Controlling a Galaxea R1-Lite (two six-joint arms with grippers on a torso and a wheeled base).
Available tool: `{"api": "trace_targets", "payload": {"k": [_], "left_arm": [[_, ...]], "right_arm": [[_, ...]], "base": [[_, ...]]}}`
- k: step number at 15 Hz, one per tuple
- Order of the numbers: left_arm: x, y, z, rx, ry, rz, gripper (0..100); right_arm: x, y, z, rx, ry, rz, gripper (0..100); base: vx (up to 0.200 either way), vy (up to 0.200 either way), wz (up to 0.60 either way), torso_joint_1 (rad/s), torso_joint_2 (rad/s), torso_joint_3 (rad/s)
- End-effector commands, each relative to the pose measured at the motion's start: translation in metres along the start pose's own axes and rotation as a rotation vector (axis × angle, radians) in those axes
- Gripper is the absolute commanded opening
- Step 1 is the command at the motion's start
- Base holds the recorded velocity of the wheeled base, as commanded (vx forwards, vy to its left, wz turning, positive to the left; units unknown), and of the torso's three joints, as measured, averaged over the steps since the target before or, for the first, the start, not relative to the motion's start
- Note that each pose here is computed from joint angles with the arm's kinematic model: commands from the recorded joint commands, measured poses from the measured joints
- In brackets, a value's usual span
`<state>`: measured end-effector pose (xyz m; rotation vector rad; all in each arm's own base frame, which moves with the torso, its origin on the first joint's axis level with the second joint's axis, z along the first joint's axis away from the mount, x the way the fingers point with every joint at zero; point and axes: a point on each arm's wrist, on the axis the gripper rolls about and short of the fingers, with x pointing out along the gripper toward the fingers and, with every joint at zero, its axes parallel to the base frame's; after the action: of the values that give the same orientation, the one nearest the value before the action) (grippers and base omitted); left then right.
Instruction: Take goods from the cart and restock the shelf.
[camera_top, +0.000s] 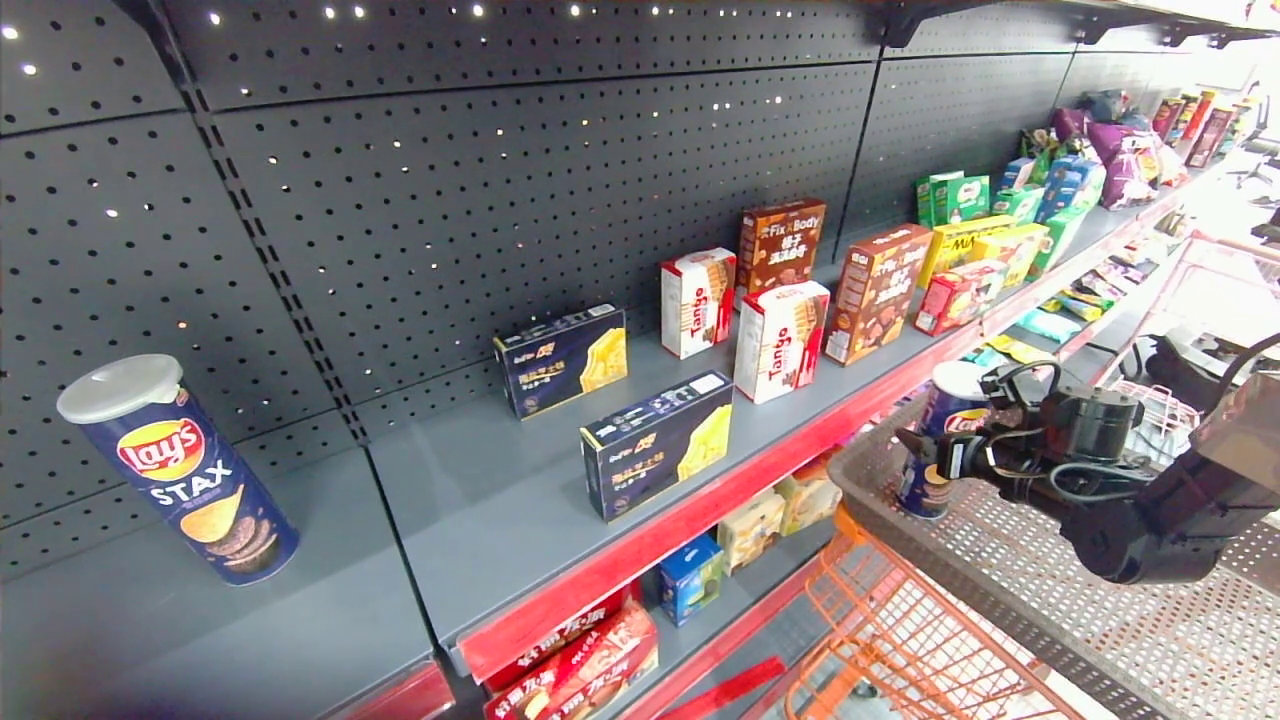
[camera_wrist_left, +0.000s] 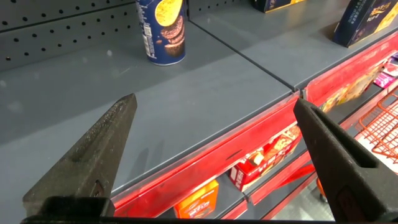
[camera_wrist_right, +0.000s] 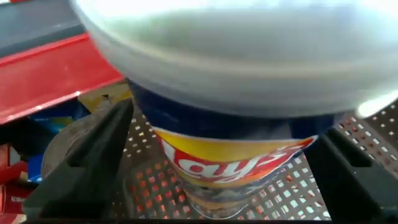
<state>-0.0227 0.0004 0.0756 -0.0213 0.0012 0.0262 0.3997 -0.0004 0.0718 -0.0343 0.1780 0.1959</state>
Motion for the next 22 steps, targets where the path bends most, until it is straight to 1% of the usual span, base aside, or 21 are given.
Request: {"api": "trace_targets", "payload": {"k": [1,3,6,8,11,12,17,19,21,22], "left_arm": [[0.000,0.000,0.000,0.000,-0.001,0.000,100],[0.000,0.000,0.000,0.000,-0.002,0.001,100],[0.000,0.000,0.000,0.000,0.000,0.001,100],[0.000,0.000,0.000,0.000,0.000,0.000,100],[0.000,0.000,0.000,0.000,0.000,0.001,100],[0.000,0.000,0.000,0.000,-0.002,0.001,100],[0.000,0.000,0.000,0.000,0.000,0.000,100],[0.000,0.000,0.000,0.000,0.000,0.001,100],[0.000,0.000,0.000,0.000,-0.002,0.001,100],[0.000,0.000,0.000,0.000,-0.002,0.001,100]], "right_arm": [[0.003,0.000,-0.007,0.002,0.015,0.001,100],[0.007,-0.004,-0.005,0.000,-0.003,-0.006,100],[0.008,-0.009,-0.005,0.002,-0.004,-0.014,100],[0.012,-0.011,-0.002,-0.001,-0.020,0.016,100],[0.019,-0.012,0.002,-0.007,-0.041,0.023,100],[0.019,-0.011,0.002,-0.006,-0.040,0.026,0],[0.017,-0.010,0.001,-0.006,-0.031,0.039,0],[0.011,-0.009,0.007,-0.008,-0.039,0.038,0],[-0.004,-0.011,0.026,-0.010,-0.019,0.027,0],[-0.011,-0.012,0.038,-0.013,-0.031,0.022,0]], "base": [[0.000,0.000,0.00,0.000,0.00,0.000],[0.000,0.000,0.00,0.000,0.00,0.000],[0.000,0.000,0.00,0.000,0.00,0.000],[0.000,0.000,0.00,0.000,0.00,0.000],[0.000,0.000,0.00,0.000,0.00,0.000],[0.000,0.000,0.00,0.000,0.00,0.000],[0.000,0.000,0.00,0.000,0.00,0.000],[0.000,0.000,0.00,0.000,0.00,0.000],[0.000,0.000,0.00,0.000,0.00,0.000],[0.000,0.000,0.00,0.000,0.00,0.000]]}}
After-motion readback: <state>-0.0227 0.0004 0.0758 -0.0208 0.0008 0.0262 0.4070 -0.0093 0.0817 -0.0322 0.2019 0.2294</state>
